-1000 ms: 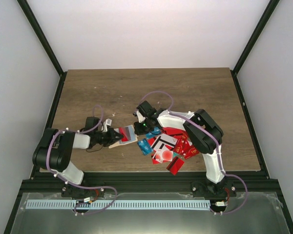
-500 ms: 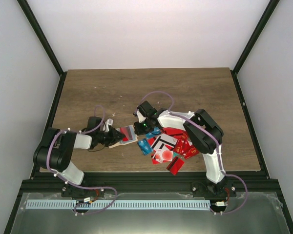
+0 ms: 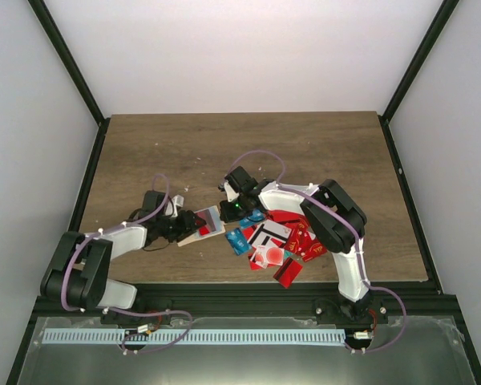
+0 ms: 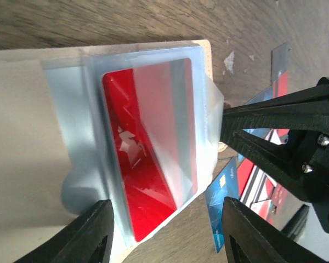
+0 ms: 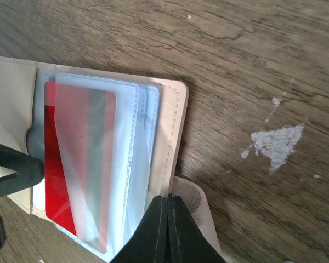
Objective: Put the credit cards into the card holder
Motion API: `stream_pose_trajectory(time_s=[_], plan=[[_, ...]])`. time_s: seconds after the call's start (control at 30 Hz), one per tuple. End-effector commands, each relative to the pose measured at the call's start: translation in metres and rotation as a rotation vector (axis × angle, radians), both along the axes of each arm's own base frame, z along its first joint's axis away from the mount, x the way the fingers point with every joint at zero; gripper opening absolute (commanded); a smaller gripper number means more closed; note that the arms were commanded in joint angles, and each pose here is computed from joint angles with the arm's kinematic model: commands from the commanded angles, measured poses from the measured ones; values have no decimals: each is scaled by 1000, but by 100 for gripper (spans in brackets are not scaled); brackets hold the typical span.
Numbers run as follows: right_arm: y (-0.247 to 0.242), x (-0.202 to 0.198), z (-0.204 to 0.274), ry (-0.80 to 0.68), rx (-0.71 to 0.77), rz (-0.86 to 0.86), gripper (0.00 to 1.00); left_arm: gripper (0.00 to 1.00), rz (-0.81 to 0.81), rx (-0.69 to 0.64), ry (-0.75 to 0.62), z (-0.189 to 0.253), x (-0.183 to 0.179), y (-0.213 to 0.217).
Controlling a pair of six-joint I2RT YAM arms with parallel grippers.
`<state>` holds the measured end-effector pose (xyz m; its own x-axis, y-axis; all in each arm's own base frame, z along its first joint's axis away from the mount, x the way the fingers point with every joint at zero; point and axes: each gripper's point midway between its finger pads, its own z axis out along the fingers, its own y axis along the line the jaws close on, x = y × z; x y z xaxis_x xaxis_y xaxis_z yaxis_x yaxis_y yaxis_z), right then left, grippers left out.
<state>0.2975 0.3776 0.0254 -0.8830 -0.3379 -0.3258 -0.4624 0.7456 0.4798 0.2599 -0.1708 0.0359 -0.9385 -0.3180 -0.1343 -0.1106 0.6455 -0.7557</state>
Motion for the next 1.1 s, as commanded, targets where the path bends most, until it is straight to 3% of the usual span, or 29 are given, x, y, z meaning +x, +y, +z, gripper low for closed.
stream_pose_trajectory(time_s=[0.0,0.13,0.2,0.4,0.53,0.8,1.07], plan=[[-11,-11,-25,27,-72,1,1,58,11,120,54,-6,-13,16],[-10,-10,-24,21,-66,3,1,65,18,161,19,9,-10,22],[-9,-9,-21,15,-61,8,1,63,25,184,-6,14,-7,26],[-4,-2,-4,-18,-41,18,1,23,42,241,-31,8,1,32],[-2,4,7,-41,-39,13,3,13,25,227,-47,4,7,25],[-3,19,32,-84,-34,-12,19,9,-12,204,-71,-2,20,14],[-6,32,56,-126,-23,-46,24,6,-45,208,-67,-11,24,9]])
